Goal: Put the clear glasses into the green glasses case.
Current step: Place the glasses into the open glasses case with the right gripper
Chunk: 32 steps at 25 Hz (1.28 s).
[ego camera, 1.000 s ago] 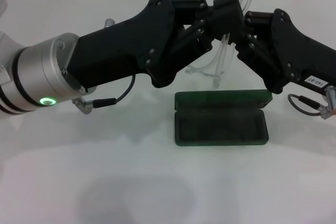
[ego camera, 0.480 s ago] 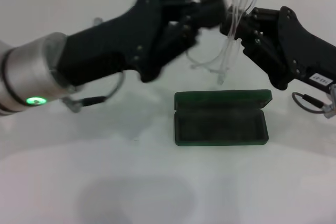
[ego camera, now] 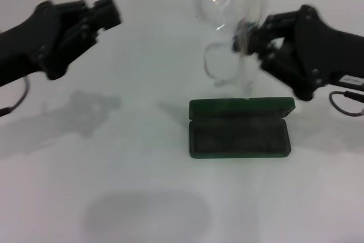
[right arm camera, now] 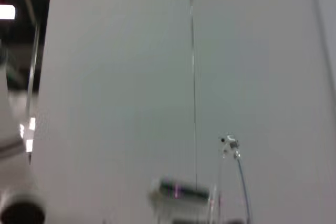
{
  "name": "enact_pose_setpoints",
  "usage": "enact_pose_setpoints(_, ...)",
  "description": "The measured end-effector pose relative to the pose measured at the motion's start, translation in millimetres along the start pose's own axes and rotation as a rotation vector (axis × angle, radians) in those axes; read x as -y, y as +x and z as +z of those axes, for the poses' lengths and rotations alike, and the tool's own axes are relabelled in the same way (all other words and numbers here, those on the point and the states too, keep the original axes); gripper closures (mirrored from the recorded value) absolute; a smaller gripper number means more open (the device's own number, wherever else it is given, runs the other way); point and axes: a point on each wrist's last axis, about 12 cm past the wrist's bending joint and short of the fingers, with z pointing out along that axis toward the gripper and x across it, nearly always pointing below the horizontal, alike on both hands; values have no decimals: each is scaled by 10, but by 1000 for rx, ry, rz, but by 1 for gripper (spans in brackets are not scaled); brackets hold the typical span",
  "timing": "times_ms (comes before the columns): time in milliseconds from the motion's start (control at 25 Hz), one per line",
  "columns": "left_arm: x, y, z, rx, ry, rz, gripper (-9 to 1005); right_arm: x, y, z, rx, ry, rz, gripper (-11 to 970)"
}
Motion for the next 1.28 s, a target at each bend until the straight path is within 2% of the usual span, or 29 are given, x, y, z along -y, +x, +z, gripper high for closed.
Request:
enact_pose_setpoints(200, -33, -21, -316, -58, -125, 10, 901, 43, -230, 97, -307, -18, -28, 886)
enact_pose_setpoints(320, -54, -46, -455, -68, -194, 25, 901, 51, -454, 208, -529, 18, -32, 886)
enact_pose_setpoints(480, -84, -59, -594, -84, -279, 40, 901, 71, -687, 463, -782, 64, -4, 885)
enact_pose_setpoints(680, -53, -37, -760, -100, -378, 60, 901, 132, -843, 784, -963, 62, 79, 885)
enact_pose_setpoints(800, -28, -9, -815, -106, -407, 59, 901, 167, -829, 1005, -1096, 70, 100, 884)
enact_pose_setpoints(960, 14, 31, -867, -108, -424, 52, 901, 170, -678, 1179, -1291, 93, 127, 884)
enact_pose_setpoints(1120, 70, 86, -917, -107, -442, 45, 901, 129, -552, 1260, -1403, 63, 163, 883)
enact_pose_setpoints(1280, 100, 119, -936, -106, -451, 38, 901, 90, -441, 1266, -1487, 64, 137, 882)
